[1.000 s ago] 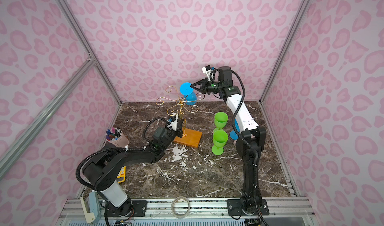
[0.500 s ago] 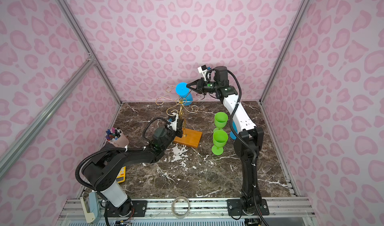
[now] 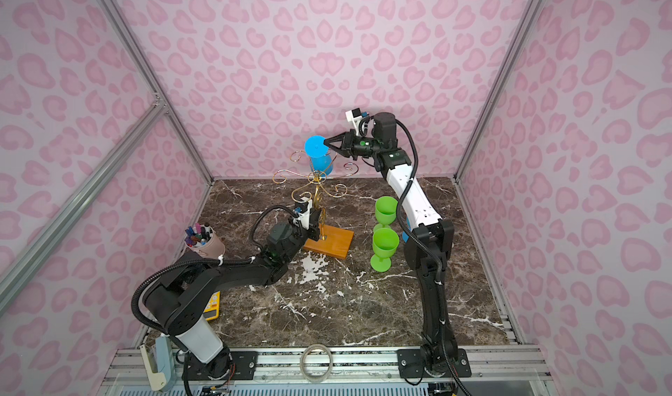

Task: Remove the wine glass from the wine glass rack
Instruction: 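Carry the blue glass away from the rack with the right gripper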

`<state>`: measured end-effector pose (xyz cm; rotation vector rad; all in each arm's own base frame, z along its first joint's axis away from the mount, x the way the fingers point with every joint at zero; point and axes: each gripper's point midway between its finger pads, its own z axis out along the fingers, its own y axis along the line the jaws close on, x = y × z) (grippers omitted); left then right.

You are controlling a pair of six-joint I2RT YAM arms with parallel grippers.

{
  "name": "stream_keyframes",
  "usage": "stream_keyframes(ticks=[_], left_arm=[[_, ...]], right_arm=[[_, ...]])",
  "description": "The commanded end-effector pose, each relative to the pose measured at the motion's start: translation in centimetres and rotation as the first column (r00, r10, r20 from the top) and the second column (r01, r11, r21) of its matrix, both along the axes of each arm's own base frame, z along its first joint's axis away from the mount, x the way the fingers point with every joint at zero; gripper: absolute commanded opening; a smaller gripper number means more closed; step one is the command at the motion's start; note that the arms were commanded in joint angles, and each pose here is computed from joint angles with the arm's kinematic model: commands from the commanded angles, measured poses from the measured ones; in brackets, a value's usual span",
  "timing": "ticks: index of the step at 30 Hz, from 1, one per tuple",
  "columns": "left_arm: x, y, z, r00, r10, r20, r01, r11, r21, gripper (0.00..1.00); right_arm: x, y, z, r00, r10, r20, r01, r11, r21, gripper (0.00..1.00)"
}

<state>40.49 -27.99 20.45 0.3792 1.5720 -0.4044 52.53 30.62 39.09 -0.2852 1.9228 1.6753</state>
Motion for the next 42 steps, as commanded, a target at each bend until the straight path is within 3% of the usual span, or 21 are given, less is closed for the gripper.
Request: stream_keyframes(ticks=[1,12,18,25,29,37,42], left_arm=[[0.0,-0.1,-0.4,0.999,-0.005,-0.034,0.005,1.0,0.002,0.03],[-0.1,-0.2,-0.1,0.999,-0.013,-0.035,0.014,1.0,0.017,0.04],[-0.1,-0.3,-0.4,0.999,-0.017,-0.044,0.018,0.999,0.031,0.13],[-0.3,-0.3,-0.5,0.998,-0.022,-0.052,0.024,0.999,0.04,0.33],[-0.3,-0.5,-0.4,0.998,-0.031,-0.051,0.033,0.999,0.038,0.55],[-0.6,-0.5,-0.2,0.998,-0.04,-0.049,0.042,0.998,0.036,0.8],[-0.8,-0.1,-0.2,0.998,-0.033,-0.048,0.035,0.999,0.04,0.88]], right_arm=[[1.1,0.1,0.4,1.0,-0.007,0.019,0.006,0.999,0.045,0.0],[3.3,-1.5,1.2,0.996,-0.085,0.038,0.081,0.993,0.082,0.0],[3.8,-2.6,1.5,0.993,-0.107,0.04,0.103,0.991,0.088,0.0],[4.0,-3.4,1.3,0.992,-0.124,0.038,0.12,0.989,0.081,0.0],[3.7,-3.7,1.6,0.991,-0.125,0.05,0.121,0.99,0.075,0.0],[3.1,-5.0,2.3,0.988,-0.144,0.065,0.139,0.988,0.071,0.0],[2.8,-5.8,2.4,0.985,-0.155,0.069,0.151,0.987,0.062,0.0]])
